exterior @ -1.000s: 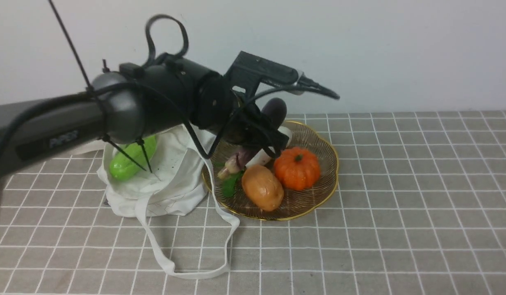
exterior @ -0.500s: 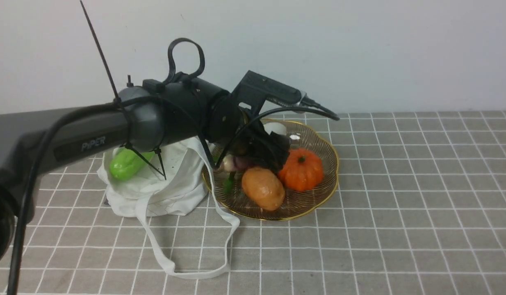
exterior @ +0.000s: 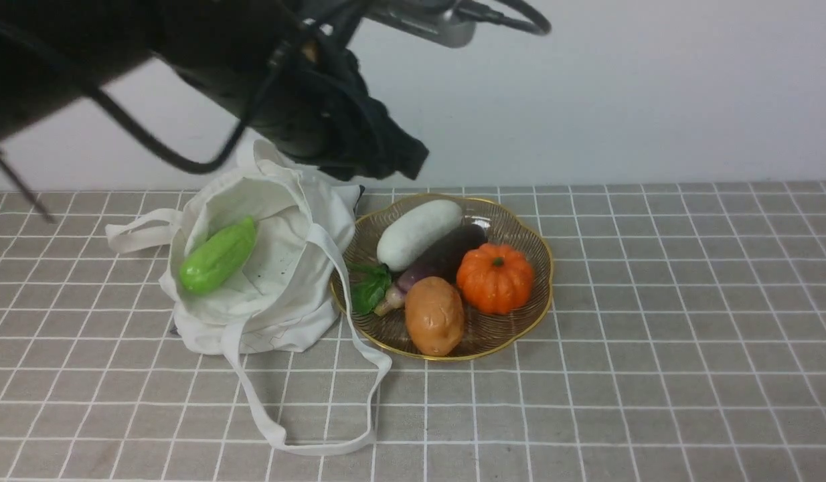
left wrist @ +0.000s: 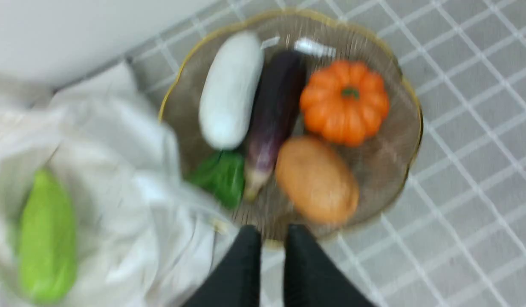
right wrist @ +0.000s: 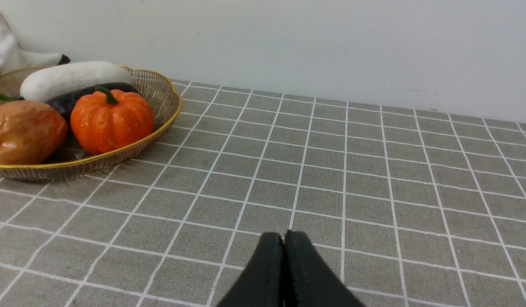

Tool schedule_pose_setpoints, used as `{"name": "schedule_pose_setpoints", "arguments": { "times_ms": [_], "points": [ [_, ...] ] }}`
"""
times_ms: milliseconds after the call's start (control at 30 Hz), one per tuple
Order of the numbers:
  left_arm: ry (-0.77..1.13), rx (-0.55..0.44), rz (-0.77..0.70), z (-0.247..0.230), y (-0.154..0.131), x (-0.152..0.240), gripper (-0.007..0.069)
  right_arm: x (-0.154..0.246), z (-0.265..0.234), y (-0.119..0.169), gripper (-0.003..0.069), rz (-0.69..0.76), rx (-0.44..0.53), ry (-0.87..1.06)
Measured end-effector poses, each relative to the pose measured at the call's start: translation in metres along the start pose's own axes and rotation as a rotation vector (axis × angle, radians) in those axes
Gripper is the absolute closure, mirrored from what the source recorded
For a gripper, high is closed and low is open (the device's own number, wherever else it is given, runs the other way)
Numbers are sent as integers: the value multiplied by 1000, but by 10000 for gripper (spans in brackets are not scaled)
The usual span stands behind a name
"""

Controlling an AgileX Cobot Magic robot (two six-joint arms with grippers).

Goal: Take vegetables from bag on grey coffee tablecloth place on plate.

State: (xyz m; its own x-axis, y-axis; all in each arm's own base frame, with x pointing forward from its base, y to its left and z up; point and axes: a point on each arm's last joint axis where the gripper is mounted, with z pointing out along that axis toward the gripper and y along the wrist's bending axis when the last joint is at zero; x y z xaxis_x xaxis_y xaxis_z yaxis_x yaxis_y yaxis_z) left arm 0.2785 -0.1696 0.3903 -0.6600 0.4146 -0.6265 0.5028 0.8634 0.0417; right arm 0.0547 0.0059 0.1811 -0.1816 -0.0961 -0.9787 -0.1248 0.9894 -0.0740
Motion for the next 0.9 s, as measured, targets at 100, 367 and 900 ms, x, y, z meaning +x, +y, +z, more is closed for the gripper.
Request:
{"name": "schedule_pose_setpoints", "arguments": {
  "times_ms": [100,367,900],
  "points": [
    [15,-8,-4,-43,3,16,625,0,0,0,673,0,0,0],
    [-40,-28,3,-85,7,88,630,0,0,0,673,0,0,0],
    [-510,52,-88,-53,0,237,630,0,0,0,673,0,0,0]
  ]
}}
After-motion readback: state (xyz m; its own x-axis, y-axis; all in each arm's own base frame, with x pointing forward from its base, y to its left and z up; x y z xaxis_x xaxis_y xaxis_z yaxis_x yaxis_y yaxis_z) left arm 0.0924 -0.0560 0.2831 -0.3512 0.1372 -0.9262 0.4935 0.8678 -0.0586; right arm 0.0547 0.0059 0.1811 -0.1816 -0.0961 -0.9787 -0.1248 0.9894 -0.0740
